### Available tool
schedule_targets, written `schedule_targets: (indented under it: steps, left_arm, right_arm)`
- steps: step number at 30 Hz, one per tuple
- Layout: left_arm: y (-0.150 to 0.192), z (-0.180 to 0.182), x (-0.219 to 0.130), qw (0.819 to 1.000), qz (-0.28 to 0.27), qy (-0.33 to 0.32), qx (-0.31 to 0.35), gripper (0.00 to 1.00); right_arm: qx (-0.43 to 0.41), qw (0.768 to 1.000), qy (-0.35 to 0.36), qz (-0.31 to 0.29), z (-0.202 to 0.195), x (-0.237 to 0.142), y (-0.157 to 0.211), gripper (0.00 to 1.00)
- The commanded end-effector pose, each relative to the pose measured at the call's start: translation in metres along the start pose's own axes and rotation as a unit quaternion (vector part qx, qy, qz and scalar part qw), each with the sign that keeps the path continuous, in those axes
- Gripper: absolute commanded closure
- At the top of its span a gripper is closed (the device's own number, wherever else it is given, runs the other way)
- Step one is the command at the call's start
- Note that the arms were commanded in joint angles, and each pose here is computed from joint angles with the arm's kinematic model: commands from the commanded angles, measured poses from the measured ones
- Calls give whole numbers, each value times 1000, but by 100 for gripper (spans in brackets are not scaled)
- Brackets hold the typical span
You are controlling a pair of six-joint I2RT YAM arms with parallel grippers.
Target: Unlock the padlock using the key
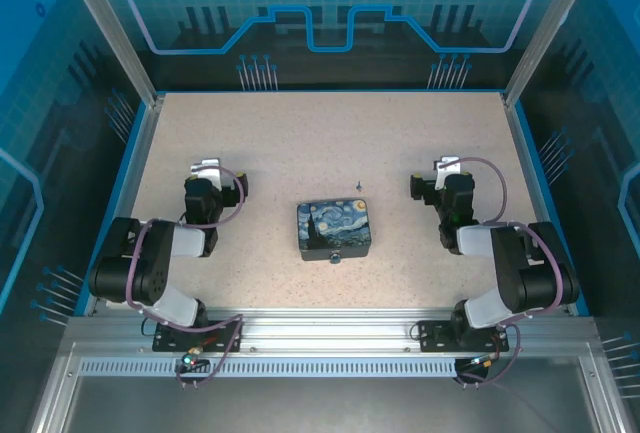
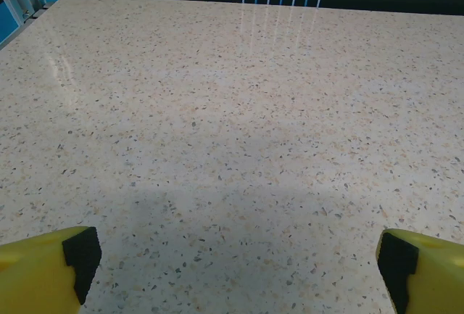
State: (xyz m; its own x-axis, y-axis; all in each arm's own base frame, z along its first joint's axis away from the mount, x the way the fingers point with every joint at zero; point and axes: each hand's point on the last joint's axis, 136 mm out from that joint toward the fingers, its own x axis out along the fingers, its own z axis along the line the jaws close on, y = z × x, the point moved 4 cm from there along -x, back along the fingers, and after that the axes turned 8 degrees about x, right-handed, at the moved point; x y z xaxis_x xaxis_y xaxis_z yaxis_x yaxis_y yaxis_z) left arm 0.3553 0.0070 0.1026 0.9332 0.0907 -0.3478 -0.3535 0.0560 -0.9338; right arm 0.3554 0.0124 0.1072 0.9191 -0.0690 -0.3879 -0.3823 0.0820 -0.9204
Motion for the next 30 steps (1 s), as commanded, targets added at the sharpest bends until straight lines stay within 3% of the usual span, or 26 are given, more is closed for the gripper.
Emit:
schedule_targets:
  steps: [1,24,28,30]
  left_arm:
    - [-7,0,1,1000,-14,-4,-9,1]
    - [-6,0,1,1000,-12,0,-12,1]
    - [-24,5,-11,1000,-21,-11,-14,1]
    - [-38,9,-20,999,-18,-20,-18,1]
  right_arm:
    - [-6,1000,3,-11,1,1,-4,0]
    - [3,1000,-11,-10,-1,1,-5,0]
    - [-14,1000,22,-17,1,-10,-18,0]
    - [-7,1000,20,21,5,-19,-34,0]
